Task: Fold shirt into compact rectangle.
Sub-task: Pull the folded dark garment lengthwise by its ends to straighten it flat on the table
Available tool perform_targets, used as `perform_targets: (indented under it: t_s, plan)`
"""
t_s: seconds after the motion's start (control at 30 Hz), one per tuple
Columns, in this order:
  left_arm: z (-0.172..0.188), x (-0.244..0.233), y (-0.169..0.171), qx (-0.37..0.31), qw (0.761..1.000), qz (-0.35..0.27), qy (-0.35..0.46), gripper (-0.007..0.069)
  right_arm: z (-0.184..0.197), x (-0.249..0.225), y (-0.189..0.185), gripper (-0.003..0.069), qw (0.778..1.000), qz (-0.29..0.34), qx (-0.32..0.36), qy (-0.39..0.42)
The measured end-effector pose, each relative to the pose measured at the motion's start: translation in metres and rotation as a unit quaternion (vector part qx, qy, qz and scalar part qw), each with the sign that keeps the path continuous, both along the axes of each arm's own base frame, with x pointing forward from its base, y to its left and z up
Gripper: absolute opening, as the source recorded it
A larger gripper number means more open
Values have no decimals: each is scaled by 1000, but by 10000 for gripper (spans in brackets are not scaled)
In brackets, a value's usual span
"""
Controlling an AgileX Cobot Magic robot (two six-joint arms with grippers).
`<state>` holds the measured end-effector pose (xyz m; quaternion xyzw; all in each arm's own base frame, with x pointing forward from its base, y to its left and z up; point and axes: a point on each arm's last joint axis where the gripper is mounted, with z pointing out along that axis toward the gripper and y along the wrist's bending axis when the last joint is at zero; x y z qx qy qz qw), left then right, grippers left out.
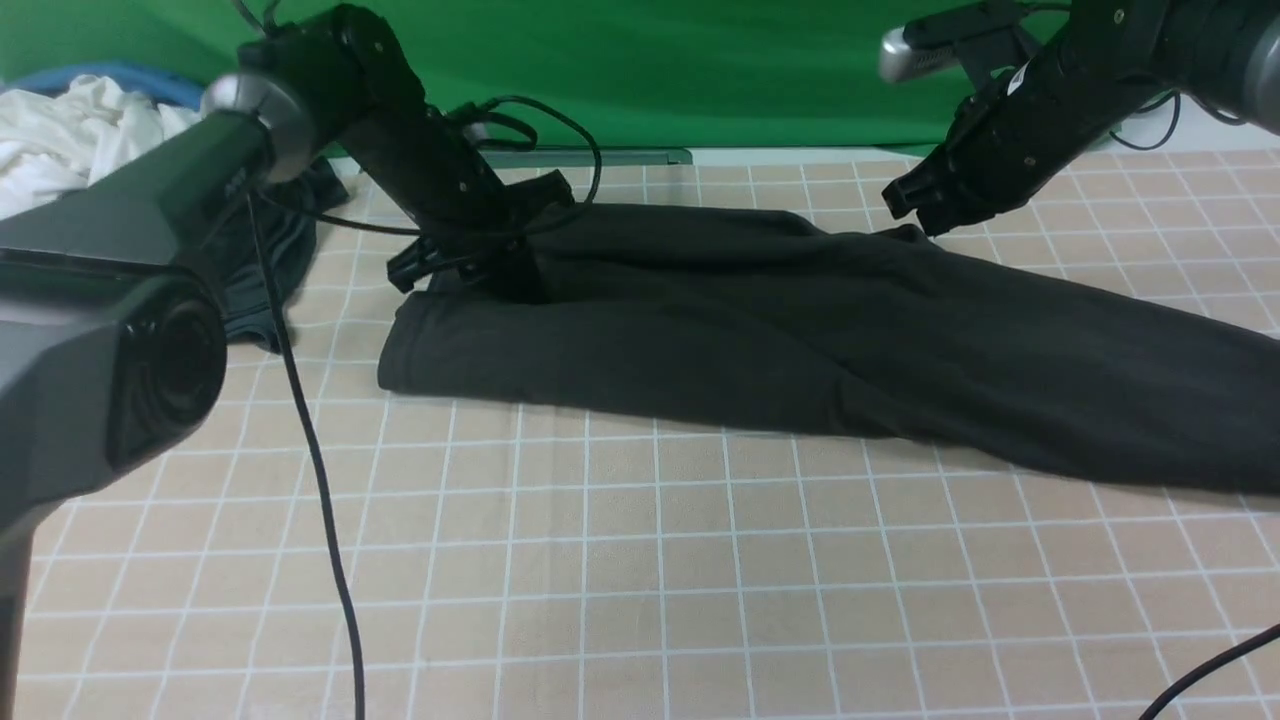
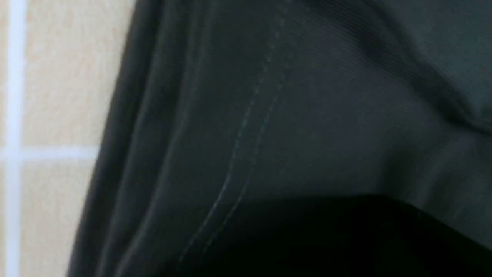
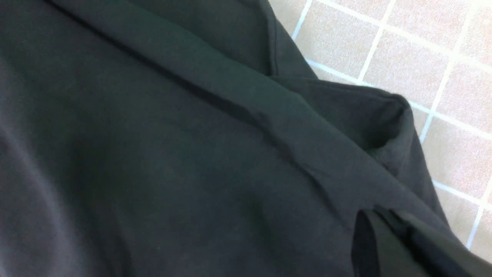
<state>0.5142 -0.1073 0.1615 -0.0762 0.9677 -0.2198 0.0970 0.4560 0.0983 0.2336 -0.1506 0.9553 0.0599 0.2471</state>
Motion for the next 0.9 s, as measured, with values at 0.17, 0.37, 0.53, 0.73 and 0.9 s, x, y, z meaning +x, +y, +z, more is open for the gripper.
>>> perform_targets:
  t_s: [0.17,0.37,0.53,0.73,0.9]
  plan:
    - [-3,16,1,-7,997,36,-72,14,0,0,0,24,1000,0,0,0]
    - [-2,45,6,-19,969,113,-221,14,0,0,0,25,1000,0,0,0]
    - [3,47,8,-37,964,129,-228,14,0,0,0,27,1000,0,0,1]
    - [34,24,25,-21,986,81,-144,14,-1,-4,3,22,999,22,10,23]
    - [93,-2,44,10,991,50,-123,14,-10,-4,12,22,997,46,47,41]
